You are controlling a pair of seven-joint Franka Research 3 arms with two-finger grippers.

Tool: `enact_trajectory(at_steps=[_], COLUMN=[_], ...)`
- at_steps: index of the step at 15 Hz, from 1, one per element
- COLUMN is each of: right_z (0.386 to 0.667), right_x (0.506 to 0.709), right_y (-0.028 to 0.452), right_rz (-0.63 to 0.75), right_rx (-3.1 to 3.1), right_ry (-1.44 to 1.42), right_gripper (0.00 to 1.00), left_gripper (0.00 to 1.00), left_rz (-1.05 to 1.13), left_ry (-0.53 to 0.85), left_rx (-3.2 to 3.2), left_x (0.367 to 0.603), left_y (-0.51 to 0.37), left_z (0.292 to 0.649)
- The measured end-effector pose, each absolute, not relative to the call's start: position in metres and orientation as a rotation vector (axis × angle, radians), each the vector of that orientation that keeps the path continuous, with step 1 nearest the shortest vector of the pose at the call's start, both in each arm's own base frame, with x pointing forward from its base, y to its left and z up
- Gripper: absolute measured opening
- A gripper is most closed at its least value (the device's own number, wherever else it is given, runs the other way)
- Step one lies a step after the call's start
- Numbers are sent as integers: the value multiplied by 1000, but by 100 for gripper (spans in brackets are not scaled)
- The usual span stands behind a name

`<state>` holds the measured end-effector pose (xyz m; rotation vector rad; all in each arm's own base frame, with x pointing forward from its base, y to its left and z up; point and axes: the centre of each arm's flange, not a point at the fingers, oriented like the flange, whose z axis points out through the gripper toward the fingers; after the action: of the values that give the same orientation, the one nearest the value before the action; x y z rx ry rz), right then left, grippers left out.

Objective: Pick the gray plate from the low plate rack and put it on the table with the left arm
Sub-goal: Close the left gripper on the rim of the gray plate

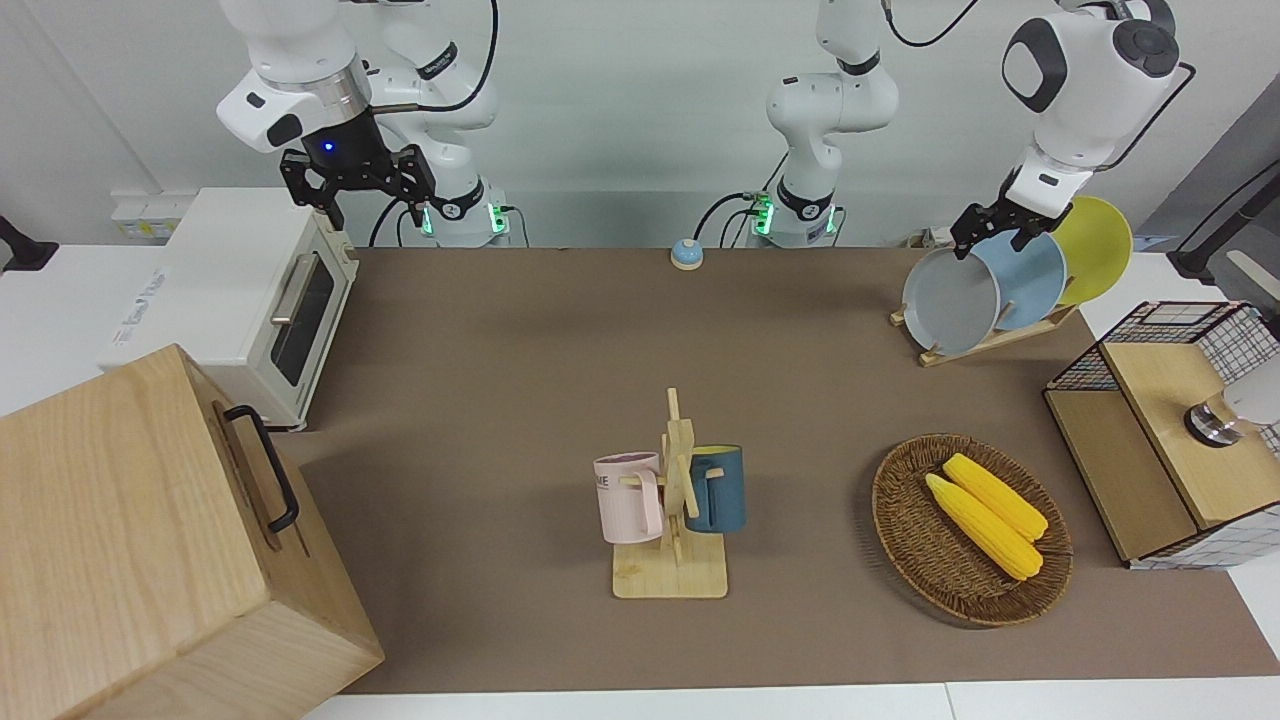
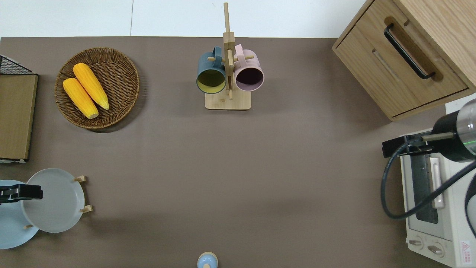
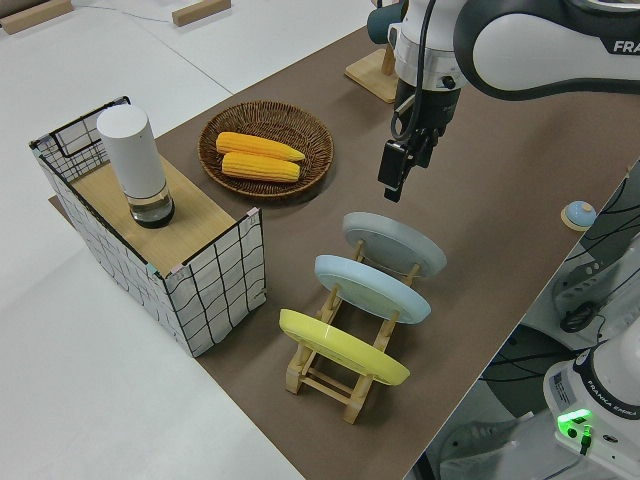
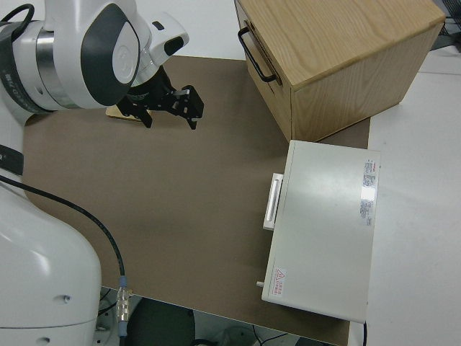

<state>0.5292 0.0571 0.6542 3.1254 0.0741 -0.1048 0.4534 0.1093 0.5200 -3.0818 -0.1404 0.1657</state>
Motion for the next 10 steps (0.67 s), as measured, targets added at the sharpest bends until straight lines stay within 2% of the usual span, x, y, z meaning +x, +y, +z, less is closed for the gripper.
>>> enact_trajectory(at_steps=[10], right_z=[654], right_x=[529], right_y=[57], right_rz=[-105], right_rx=[3125], right_ry=[74], right_gripper=[99], left_gripper=[99], left_rz=[111], left_ry=[-157], left_rx=[-3083], left_x=[431], left_y=[122], left_z=[461])
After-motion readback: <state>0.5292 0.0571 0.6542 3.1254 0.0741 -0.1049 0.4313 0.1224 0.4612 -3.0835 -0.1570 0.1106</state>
